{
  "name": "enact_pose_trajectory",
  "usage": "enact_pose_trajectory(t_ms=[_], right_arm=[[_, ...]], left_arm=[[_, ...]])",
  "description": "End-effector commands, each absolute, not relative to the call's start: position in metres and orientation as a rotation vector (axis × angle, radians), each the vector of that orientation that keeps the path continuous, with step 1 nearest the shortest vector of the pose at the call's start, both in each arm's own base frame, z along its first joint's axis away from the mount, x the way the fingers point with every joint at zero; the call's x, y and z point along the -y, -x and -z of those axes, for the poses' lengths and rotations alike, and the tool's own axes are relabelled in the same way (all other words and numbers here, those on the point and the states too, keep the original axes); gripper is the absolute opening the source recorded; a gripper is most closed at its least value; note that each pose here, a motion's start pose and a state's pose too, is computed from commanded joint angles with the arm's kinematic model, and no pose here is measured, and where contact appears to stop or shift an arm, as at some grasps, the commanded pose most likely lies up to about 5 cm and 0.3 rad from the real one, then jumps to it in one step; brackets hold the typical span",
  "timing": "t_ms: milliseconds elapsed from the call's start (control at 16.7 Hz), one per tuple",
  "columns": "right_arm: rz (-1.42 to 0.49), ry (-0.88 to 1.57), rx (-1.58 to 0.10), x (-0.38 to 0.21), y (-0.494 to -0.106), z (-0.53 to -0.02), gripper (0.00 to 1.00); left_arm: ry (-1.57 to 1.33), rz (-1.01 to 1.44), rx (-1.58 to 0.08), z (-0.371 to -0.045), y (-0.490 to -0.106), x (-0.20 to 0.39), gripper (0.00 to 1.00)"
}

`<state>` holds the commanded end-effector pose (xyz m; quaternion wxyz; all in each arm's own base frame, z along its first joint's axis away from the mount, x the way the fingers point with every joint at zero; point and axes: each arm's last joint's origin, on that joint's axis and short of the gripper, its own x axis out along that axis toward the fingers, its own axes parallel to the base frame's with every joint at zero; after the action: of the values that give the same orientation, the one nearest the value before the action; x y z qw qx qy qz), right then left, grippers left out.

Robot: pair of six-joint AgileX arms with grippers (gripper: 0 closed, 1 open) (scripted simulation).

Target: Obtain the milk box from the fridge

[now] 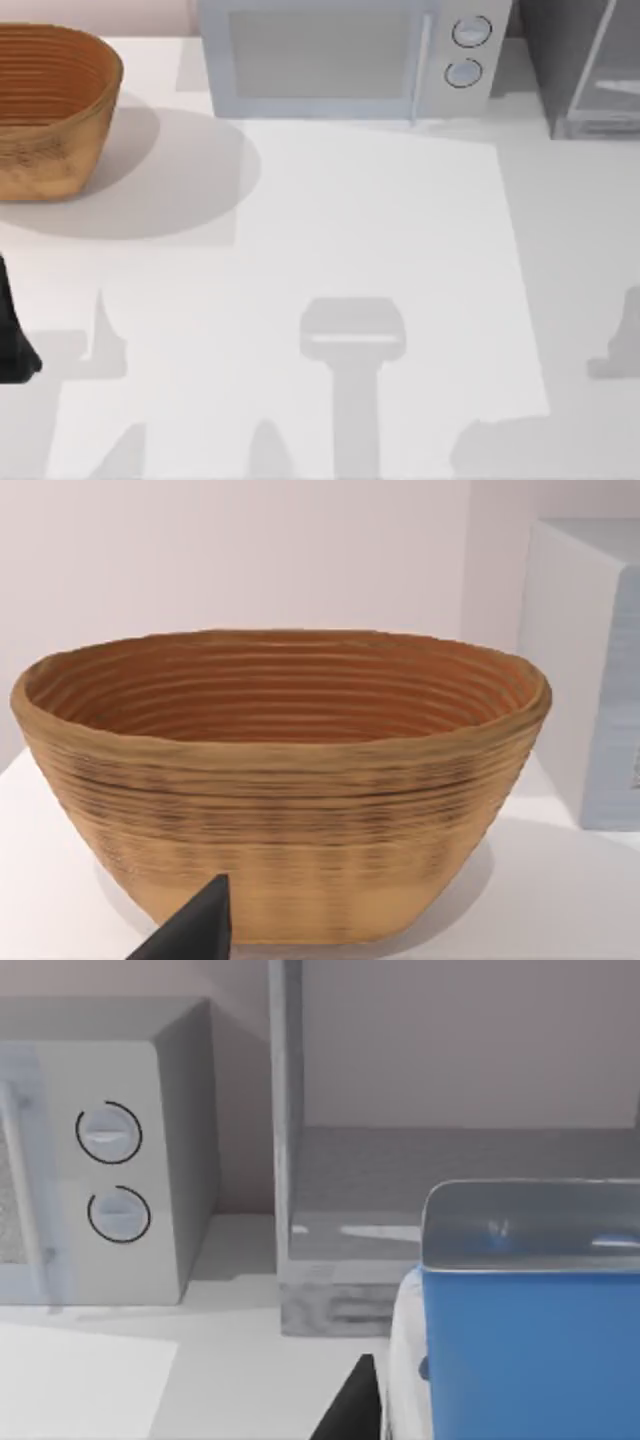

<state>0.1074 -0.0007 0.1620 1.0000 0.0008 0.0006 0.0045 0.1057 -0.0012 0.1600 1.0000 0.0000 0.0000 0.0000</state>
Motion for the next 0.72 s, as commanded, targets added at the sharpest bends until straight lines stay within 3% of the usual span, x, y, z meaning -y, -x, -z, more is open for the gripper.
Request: enact_pose_trajectory(t_ms=[360,720], right_arm=[[-0.116,0.002,0.008,-0.008,-0.127,-0.179,0.00],[-0.290,0.006,0.013,-0.031,-0.172,-0.188,0.00]], left_arm=[[0.000,0.000,0.000,-0.160,-0.106,0.001,1.00],[0.000,0.000,0.000,-0.160,-0.106,0.001,1.00]])
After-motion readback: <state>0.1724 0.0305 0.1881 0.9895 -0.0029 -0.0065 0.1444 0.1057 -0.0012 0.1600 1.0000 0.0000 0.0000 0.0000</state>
